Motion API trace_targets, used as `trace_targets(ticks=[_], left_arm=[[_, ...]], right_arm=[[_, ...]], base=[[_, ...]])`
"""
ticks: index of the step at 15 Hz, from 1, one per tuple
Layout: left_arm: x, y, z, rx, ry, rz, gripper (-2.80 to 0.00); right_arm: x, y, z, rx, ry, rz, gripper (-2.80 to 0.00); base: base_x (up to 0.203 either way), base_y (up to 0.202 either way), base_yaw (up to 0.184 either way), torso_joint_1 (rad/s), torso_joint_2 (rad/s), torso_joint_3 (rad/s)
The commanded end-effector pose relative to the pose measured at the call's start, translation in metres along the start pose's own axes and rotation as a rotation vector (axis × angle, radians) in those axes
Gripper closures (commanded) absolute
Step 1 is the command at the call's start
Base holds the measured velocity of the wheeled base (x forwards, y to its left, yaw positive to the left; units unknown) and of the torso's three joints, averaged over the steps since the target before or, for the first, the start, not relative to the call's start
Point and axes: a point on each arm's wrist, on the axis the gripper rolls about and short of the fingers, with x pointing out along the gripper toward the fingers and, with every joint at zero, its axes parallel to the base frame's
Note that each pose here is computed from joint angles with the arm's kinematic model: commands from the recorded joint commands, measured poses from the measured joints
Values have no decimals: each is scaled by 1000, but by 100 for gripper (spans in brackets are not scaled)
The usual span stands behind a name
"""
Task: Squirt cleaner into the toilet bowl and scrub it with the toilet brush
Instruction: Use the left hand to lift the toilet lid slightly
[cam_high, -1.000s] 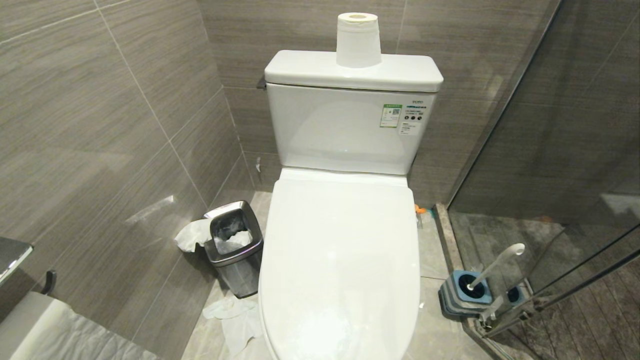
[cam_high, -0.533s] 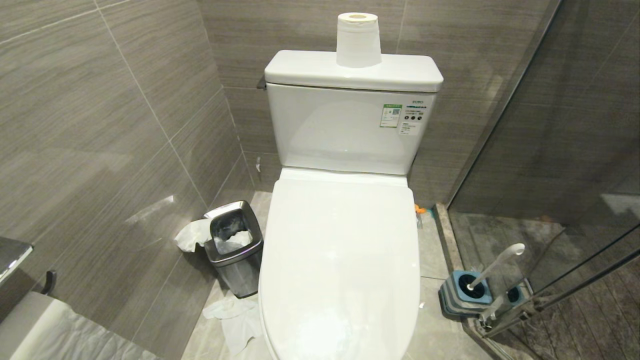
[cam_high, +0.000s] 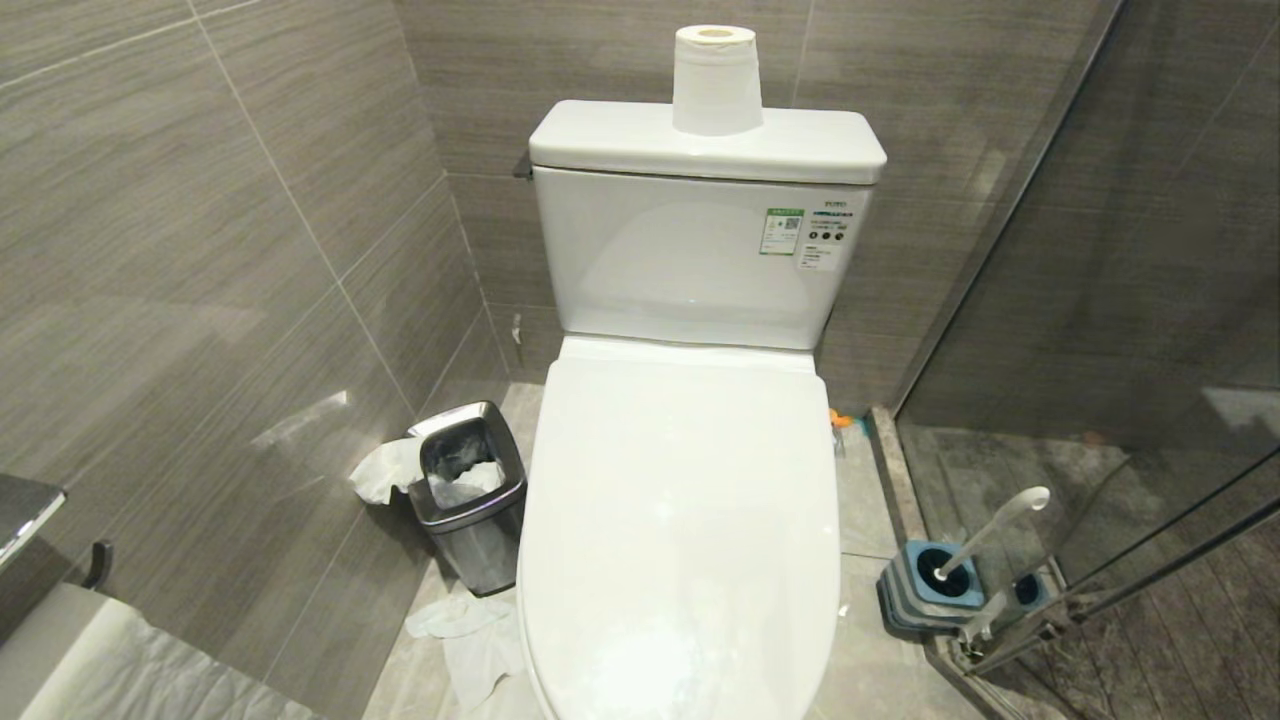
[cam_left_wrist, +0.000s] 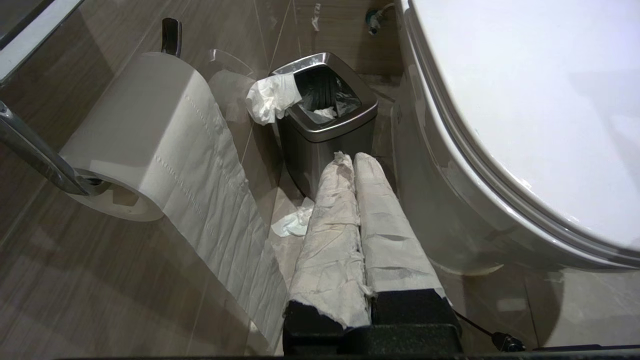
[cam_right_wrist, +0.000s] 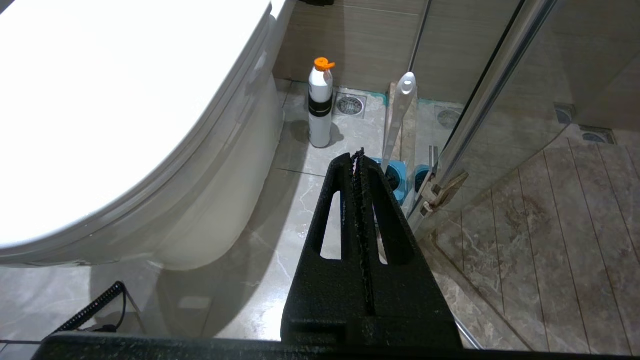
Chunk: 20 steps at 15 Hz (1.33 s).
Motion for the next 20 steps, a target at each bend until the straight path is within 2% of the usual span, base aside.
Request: trace_targets(ticks=[1, 20], left_arm=[[0, 0, 0, 0, 1, -1, 0], [0, 0, 0, 0, 1, -1, 0]], right_arm=[[0, 0, 0, 0, 1, 0, 0], [0, 0, 0, 0, 1, 0, 0]], base=[[0, 0, 0, 0, 0, 0], [0, 0, 0, 0, 0, 0]])
